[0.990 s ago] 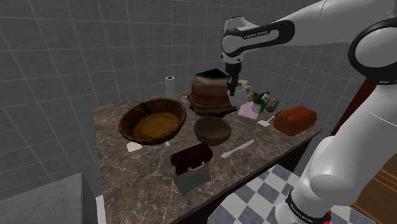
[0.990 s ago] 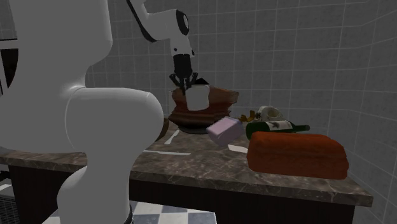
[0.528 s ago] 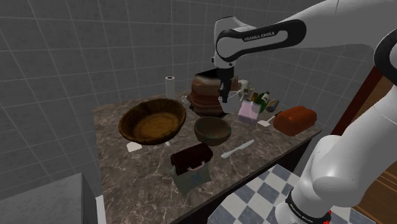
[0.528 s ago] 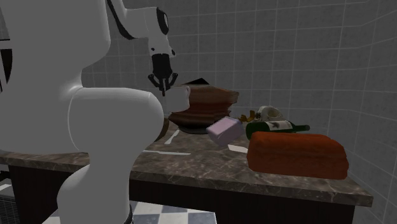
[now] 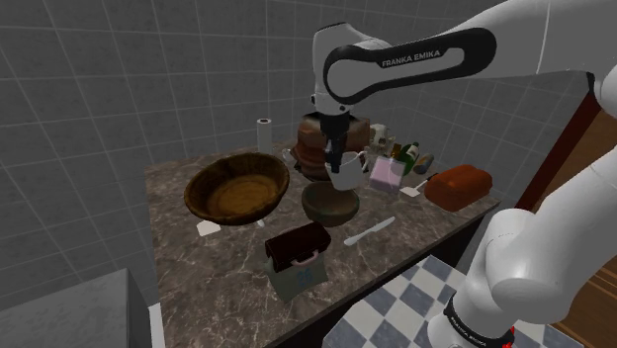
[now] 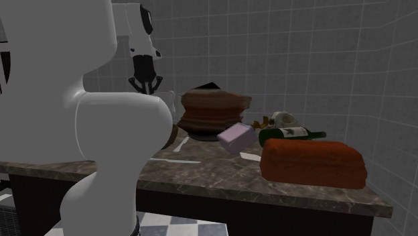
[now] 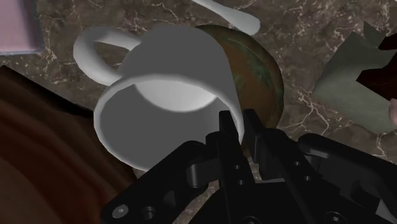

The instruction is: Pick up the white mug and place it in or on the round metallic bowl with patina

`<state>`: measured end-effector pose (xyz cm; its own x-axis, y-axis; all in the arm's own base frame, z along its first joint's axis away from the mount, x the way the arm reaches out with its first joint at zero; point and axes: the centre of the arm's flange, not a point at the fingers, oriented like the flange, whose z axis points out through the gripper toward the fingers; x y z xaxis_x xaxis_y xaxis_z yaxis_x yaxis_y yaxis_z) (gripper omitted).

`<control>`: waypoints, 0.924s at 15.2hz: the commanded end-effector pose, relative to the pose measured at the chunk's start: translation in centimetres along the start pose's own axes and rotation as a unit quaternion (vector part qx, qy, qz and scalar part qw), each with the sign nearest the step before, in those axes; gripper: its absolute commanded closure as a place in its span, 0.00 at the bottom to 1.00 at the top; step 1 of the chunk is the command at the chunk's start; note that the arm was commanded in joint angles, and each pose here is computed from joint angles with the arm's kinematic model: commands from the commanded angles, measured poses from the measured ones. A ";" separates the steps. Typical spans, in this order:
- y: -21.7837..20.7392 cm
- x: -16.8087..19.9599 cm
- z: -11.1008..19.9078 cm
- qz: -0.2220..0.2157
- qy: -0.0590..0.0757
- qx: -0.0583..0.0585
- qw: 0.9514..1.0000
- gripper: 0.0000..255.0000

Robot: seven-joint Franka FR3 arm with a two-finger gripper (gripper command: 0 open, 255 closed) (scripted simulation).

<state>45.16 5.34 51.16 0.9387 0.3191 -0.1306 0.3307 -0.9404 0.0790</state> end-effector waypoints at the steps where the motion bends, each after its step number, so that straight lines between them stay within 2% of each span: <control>1: -0.7 0.3 0.6 0.001 0.000 0.000 1.000 1.00; 14: -1.3 1.3 7.6 0.001 0.000 0.000 1.000 1.00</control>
<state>45.18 6.18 44.00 0.9392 0.3175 -0.1311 0.3291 -0.9410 0.0790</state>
